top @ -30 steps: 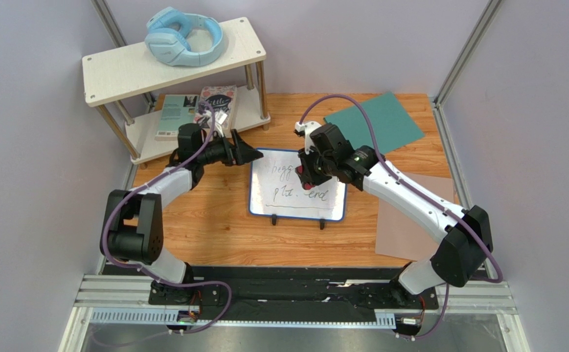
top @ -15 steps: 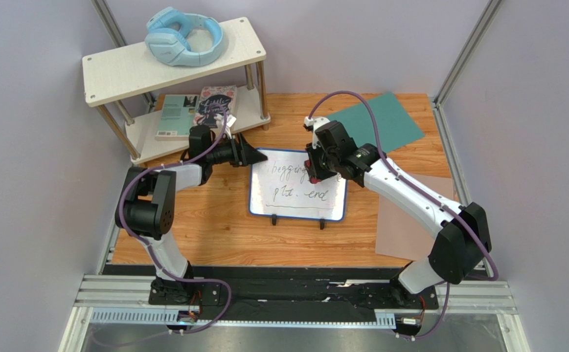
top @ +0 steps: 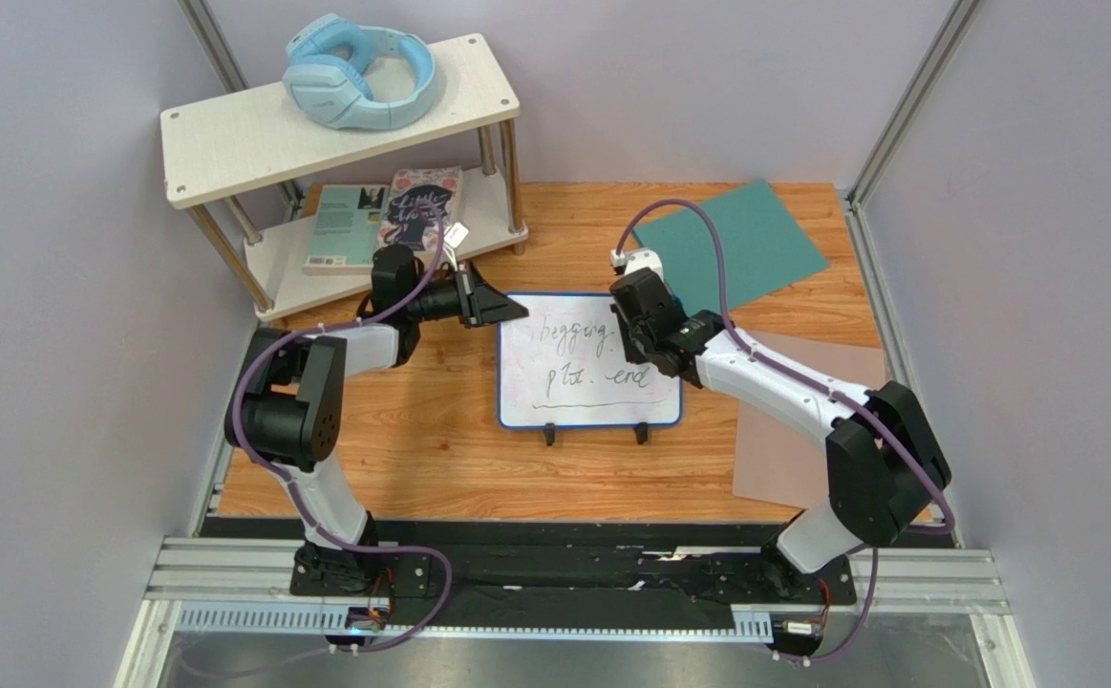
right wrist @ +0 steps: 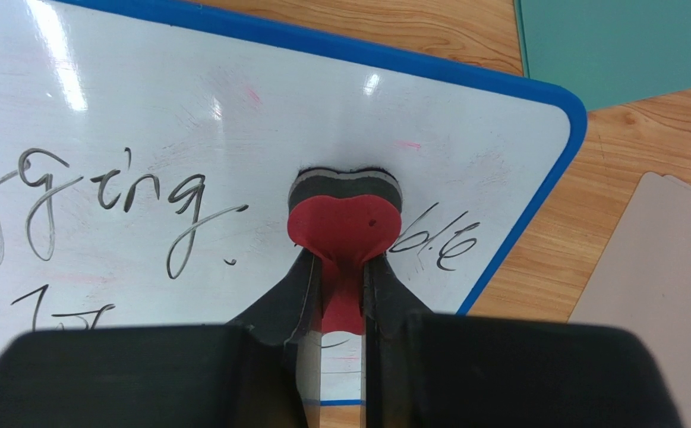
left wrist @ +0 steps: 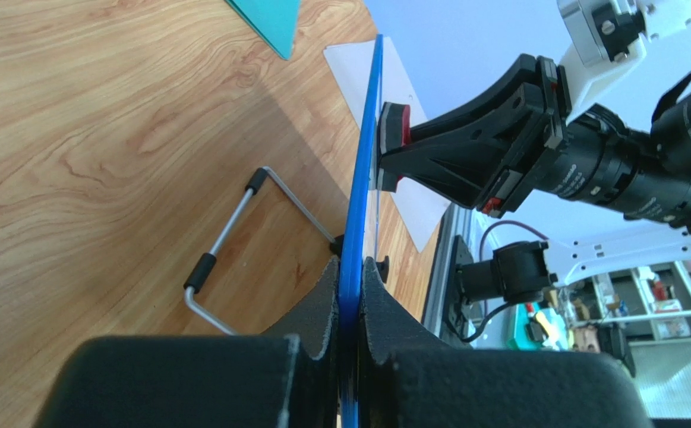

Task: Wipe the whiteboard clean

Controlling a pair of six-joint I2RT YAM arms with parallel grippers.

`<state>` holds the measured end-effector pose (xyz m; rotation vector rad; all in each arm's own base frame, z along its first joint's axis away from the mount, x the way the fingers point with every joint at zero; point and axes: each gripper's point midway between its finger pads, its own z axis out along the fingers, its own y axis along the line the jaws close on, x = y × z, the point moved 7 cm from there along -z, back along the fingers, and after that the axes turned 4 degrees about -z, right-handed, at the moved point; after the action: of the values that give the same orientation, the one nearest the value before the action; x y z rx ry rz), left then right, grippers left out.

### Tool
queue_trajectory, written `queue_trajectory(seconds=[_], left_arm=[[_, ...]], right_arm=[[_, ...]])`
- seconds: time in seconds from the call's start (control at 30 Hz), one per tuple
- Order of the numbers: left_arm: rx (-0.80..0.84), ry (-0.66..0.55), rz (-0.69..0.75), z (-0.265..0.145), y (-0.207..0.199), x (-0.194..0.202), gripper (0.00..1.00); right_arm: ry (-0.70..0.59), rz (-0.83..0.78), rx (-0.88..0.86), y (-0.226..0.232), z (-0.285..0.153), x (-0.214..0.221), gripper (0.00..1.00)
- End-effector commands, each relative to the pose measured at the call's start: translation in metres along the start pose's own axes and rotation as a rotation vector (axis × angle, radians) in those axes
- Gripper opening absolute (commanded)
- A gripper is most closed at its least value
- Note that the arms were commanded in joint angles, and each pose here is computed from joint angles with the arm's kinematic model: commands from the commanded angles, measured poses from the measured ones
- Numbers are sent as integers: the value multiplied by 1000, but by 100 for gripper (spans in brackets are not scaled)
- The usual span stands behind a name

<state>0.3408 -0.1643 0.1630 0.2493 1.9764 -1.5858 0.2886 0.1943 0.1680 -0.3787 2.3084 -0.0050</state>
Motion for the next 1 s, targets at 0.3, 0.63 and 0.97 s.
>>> queue_trajectory(seconds=[0.3, 0.63, 0.97], left_arm=[[-85, -23, 84, 1, 26, 6, 0], [-93, -10, 89, 0, 24, 3, 0], [-102, -2, 92, -1, 21, 3, 0]], right_arm=[[-221, -90, 4, 58, 11, -13, 0], [-202, -275, -239, 152, 8, -11, 0], [-163, -264, -190, 173, 22, -27, 0]])
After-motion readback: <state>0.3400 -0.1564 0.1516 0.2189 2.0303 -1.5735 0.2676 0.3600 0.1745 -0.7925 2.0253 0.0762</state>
